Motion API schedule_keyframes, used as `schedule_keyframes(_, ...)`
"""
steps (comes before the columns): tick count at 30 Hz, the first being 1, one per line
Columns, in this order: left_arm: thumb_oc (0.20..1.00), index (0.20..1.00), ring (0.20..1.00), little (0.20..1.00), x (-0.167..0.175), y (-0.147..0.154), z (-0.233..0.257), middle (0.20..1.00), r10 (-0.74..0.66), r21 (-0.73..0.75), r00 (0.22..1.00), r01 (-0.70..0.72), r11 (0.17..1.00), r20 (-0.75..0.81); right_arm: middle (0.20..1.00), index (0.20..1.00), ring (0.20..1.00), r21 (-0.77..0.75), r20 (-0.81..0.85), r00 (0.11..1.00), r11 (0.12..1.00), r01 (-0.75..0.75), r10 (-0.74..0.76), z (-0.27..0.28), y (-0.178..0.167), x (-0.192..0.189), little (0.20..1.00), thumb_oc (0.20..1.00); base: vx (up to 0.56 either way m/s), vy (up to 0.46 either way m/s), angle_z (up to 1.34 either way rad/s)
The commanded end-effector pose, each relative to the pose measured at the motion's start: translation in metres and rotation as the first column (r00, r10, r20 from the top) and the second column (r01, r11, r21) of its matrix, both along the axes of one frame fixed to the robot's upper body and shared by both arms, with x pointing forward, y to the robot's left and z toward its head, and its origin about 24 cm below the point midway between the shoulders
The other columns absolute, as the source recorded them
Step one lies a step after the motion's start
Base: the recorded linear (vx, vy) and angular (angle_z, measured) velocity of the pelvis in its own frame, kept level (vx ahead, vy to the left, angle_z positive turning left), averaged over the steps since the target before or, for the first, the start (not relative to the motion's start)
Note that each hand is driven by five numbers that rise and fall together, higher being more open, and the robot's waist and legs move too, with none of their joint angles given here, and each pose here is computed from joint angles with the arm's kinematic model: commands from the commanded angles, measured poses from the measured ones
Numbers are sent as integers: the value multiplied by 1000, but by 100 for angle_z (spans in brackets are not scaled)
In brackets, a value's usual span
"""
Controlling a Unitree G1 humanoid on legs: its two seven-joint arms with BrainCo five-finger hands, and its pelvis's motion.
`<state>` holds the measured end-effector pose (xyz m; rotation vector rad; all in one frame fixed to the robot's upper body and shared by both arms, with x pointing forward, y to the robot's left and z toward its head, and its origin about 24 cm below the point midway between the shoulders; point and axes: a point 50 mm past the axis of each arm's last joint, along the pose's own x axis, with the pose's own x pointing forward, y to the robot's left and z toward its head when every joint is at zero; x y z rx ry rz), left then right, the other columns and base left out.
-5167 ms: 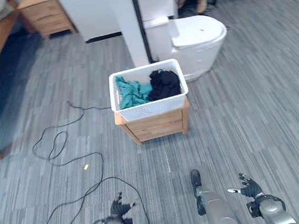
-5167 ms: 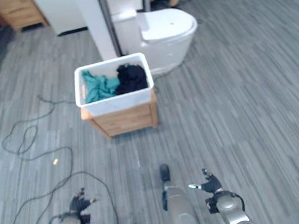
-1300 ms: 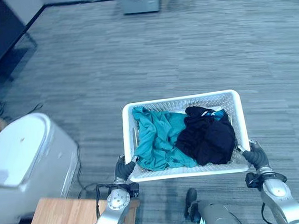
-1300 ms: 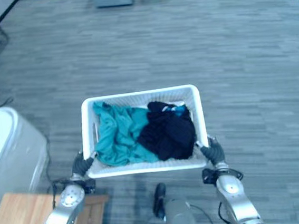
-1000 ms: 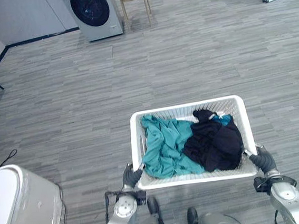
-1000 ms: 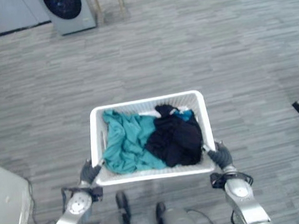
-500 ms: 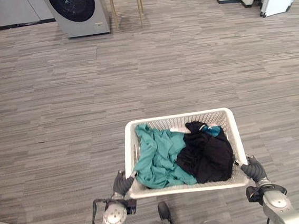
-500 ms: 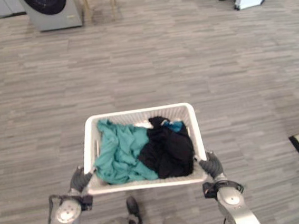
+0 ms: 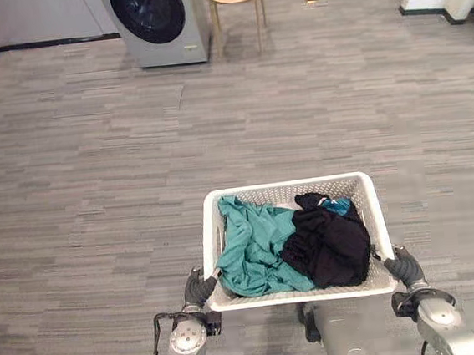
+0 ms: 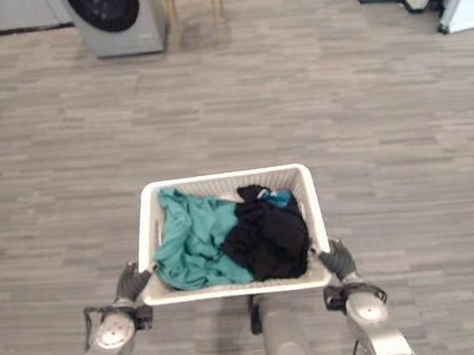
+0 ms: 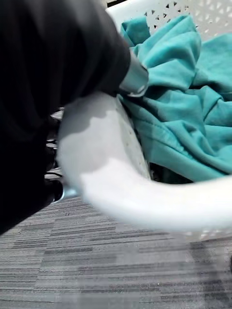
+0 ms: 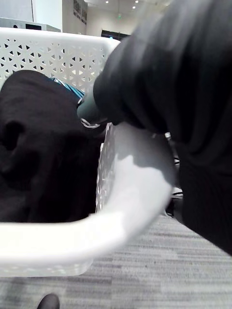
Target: Grab the laundry basket,head to the washer,open it,put in the laundry and shut it.
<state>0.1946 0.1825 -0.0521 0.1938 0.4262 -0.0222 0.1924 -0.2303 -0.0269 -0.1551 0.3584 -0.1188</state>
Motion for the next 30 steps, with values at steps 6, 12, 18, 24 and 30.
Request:
schedule_keyframes(6,200,200,200,200,23,-14,39,200,-90,-121,973,117,986,213,200,200,200,88,293,951,988,-124,93,51,12,20,200,200,289,-119,10)
schedule_keyframes(12,200,200,200,200,20,-10,41,200,-69,-108,974,95,990,217,200,200,200,90,286,956,992,-90,61,49,7,17,200,200,374,23,2)
schedule_keyframes(18,200,200,200,200,12,-4,39,200,-40,-110,978,63,992,204,200,200,200,96,293,954,990,-99,67,50,11,17,200,200,523,118,-28)
schedule_keyframes(24,200,200,200,200,16,7,42,200,-48,-61,976,62,996,214,200,200,200,117,295,946,978,-171,130,47,29,20,200,200,455,192,-22)
schedule_keyframes(30,200,200,200,200,19,10,46,200,-24,-74,972,43,996,234,200,200,200,125,286,948,975,-182,140,46,32,26,200,200,418,8,11)
